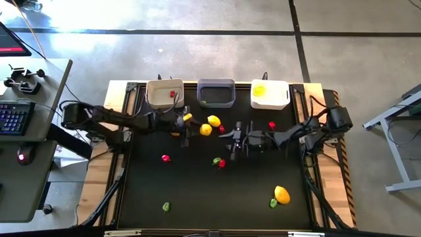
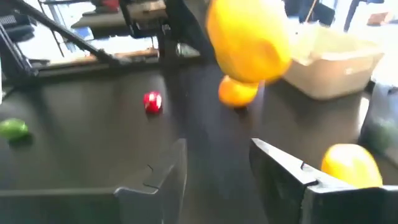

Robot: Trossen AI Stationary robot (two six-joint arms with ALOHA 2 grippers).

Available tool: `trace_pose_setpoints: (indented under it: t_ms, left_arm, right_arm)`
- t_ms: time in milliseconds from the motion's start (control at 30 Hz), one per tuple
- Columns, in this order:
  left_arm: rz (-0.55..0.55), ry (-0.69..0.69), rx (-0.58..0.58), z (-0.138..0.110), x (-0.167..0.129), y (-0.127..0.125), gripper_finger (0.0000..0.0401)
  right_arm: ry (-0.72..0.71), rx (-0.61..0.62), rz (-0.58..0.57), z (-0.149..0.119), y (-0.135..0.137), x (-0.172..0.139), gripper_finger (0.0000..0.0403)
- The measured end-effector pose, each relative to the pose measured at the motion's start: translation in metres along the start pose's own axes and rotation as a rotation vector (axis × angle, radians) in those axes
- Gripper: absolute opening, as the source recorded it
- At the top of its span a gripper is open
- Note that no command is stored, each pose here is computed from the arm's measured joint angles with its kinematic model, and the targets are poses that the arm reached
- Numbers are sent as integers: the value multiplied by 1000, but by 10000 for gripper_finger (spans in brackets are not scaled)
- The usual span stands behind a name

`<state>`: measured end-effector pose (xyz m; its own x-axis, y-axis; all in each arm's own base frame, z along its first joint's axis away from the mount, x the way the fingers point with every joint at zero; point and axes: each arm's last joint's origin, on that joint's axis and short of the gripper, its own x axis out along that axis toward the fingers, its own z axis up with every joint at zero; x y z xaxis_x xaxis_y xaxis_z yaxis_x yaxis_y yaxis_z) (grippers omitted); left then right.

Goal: Sort produce into baskets
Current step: Put the lemon into the white bin

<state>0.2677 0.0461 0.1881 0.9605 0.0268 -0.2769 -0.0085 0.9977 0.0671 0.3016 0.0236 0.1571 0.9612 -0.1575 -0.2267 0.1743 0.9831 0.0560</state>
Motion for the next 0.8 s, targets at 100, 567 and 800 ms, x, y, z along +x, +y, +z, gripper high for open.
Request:
trace_pose_setpoints:
  t_ms: [100,567,800]
  left_arm:
    - [0,-9,-22,-3,1,12,153]
    - [-4,-13,-72,-14,9,23,153]
    - [-36,-45,-75,-7,11,23,154]
  right_arm:
    - [-21,-24,13,12,-3,7,165]
    - [26,-273,-180,64,-8,35,277]
    - [36,-292,-124,67,-12,37,286]
